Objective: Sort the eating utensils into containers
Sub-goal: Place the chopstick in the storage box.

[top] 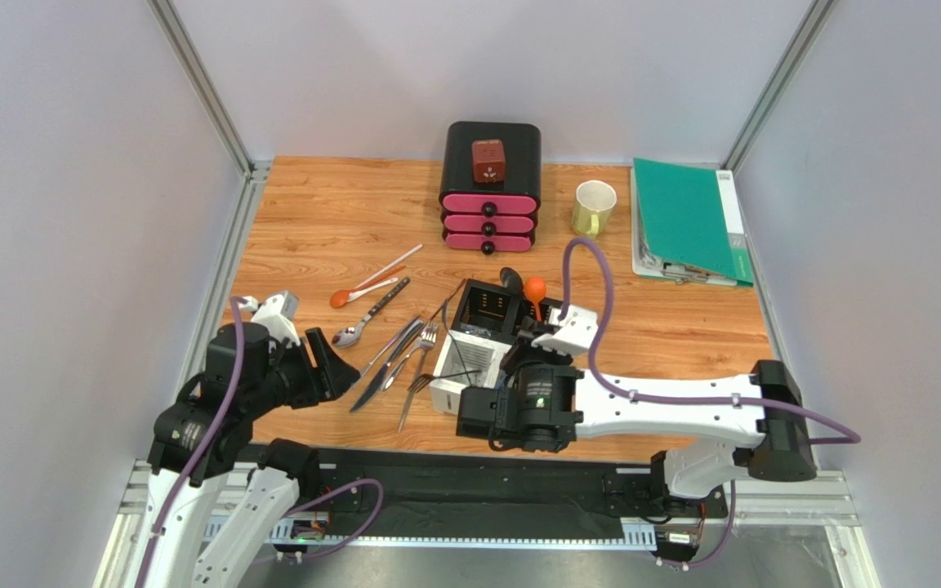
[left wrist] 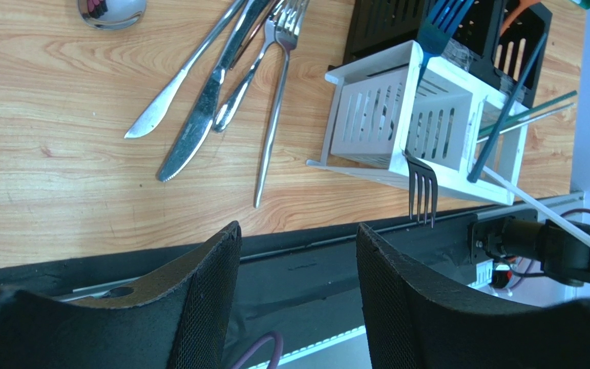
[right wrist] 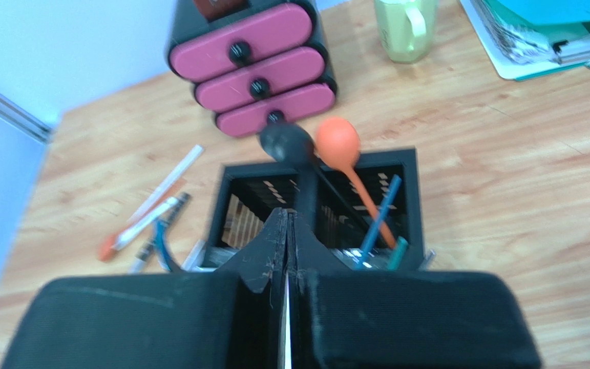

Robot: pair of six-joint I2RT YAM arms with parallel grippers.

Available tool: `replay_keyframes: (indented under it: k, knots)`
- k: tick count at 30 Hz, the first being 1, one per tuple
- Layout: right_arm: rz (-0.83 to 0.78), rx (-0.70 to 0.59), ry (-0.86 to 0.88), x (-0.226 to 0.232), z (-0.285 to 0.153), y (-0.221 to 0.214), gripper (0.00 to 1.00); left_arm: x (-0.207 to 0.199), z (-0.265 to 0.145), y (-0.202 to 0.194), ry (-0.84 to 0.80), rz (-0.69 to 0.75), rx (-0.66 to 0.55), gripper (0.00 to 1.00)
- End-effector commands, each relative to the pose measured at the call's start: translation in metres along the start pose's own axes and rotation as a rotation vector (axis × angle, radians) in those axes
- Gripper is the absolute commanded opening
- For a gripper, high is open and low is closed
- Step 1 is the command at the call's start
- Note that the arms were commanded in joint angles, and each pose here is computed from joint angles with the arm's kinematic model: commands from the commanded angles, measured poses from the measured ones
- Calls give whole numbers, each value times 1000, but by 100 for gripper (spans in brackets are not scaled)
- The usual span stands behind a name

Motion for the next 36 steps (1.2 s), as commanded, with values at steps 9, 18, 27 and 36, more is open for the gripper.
replay_keyframes:
  k: [9,18,27,36]
  knots:
    - [-638,-20,-15,40,18,107,0,-8,12,34,3,4,-49,63]
    - [-526,77,221,97,89,114,0,-10,15,53,15,-10,-108,63]
    - [-386,226,142,30,166,163,0,-5,27,54,53,-41,-98,63]
    - [-42,504,151,-63,134,163,58,-10,56,61,14,-46,-31,64]
Point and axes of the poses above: each gripper's point midway between its finger pads, its own z axis out along the fingers, its own x axis along the line the jaws close on, y = z × x, the point moved 4 cm from there along -z, back along the fingers, and after that the axes turned 10 degrees about z, right-handed, at the moved point
